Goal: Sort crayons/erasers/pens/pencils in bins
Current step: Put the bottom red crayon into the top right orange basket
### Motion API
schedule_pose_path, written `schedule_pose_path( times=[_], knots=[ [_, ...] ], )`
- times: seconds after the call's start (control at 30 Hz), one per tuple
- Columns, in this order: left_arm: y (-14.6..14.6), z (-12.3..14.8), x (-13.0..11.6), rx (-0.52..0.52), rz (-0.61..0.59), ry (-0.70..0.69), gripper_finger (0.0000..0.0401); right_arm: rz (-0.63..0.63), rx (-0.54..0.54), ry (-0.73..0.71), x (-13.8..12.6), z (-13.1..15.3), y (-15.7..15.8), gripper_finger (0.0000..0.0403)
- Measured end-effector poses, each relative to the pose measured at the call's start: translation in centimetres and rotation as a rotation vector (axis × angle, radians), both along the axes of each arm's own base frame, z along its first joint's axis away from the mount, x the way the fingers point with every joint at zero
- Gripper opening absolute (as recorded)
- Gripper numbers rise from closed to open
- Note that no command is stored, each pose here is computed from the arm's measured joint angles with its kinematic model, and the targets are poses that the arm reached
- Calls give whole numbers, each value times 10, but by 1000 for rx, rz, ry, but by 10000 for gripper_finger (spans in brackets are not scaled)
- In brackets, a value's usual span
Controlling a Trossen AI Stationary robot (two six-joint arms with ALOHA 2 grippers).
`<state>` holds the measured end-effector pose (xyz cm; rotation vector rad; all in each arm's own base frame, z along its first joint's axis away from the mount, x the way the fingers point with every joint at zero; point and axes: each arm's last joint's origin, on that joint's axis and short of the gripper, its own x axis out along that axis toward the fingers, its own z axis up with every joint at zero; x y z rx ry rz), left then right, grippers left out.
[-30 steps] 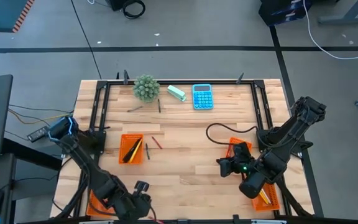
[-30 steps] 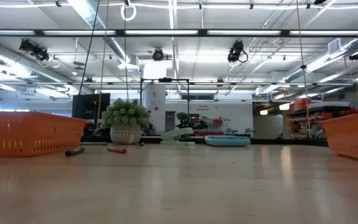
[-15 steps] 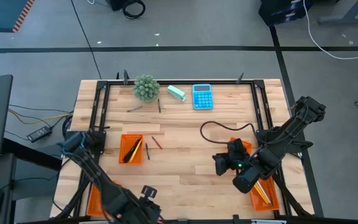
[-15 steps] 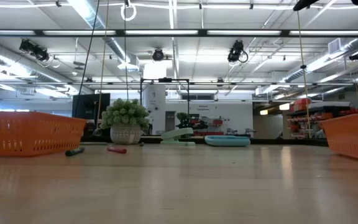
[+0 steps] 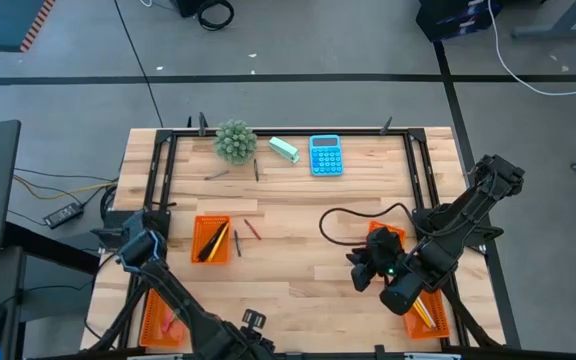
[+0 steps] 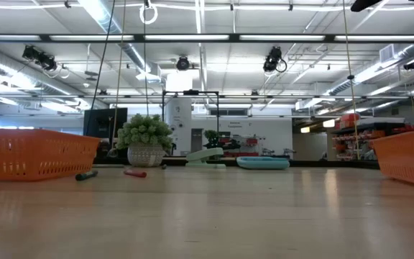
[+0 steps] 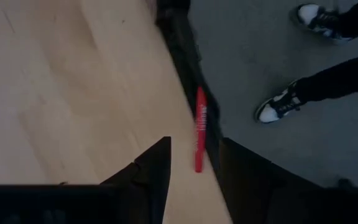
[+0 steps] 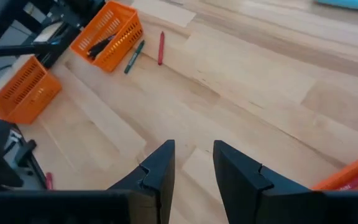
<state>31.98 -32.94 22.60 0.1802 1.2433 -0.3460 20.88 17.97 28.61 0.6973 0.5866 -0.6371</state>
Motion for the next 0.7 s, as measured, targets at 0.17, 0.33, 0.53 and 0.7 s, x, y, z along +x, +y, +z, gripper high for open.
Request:
schedule_pose_path(
  times=[0.17,0.33,0.53,0.7],
  knots=[
    [2,-3,3,-7,-28,14,140,-40,2,-49,0,0,0,117],
    [0,-7,3,0,-32,20,146,-46,-3,-61,-1,0,1,117],
    [2,-23,2,57,-29,82,137,-46,-6,-66,-1,0,1,117],
    [4,-24,7,56,-17,67,128,-53,-30,-86,-1,0,1,117]
  ],
)
